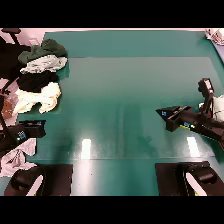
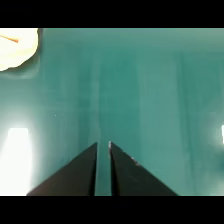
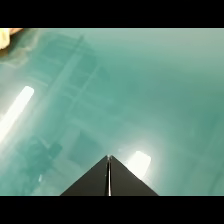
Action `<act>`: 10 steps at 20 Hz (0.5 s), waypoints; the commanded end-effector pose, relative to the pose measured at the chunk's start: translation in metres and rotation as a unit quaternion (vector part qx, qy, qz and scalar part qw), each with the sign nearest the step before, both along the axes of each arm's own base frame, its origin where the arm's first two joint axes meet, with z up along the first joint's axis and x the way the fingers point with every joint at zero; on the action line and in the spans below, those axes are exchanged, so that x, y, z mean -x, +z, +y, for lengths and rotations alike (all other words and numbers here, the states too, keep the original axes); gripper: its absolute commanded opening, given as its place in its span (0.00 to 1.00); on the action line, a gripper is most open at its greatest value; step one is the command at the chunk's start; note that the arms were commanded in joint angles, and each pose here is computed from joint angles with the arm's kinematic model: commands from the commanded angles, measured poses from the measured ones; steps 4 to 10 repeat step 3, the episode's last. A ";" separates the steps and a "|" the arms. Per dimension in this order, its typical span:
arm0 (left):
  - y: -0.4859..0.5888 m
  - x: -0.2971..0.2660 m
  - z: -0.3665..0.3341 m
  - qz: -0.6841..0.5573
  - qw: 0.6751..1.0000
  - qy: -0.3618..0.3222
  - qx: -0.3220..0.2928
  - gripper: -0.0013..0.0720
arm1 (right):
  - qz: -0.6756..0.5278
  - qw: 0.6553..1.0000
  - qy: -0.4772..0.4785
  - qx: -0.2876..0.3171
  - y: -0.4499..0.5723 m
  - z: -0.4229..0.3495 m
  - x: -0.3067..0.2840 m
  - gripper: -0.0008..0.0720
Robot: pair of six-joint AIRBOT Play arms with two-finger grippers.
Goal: Fold the shirts.
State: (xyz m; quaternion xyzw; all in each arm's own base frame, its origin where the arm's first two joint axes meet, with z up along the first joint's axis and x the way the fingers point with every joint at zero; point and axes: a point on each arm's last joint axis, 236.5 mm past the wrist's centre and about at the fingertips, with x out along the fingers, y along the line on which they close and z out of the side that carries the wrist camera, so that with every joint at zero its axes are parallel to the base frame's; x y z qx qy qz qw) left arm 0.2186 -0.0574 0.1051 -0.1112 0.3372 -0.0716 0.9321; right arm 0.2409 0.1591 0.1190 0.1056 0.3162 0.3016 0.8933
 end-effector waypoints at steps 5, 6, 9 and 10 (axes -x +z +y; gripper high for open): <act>0.015 -0.011 -0.002 -0.040 0.999 0.003 0.010 0.17 | -0.034 0.999 0.000 -0.009 0.016 0.000 0.010 0.04; 0.015 -0.011 -0.002 -0.040 0.999 0.003 0.010 0.17 | -0.034 0.999 0.000 -0.009 0.016 0.000 0.010 0.04; 0.015 -0.011 -0.002 -0.040 0.999 0.003 0.010 0.17 | -0.034 0.999 0.000 -0.009 0.016 0.000 0.010 0.04; 0.015 -0.011 -0.002 -0.040 0.999 0.003 0.010 0.17 | -0.034 0.999 0.000 -0.009 0.016 0.000 0.010 0.04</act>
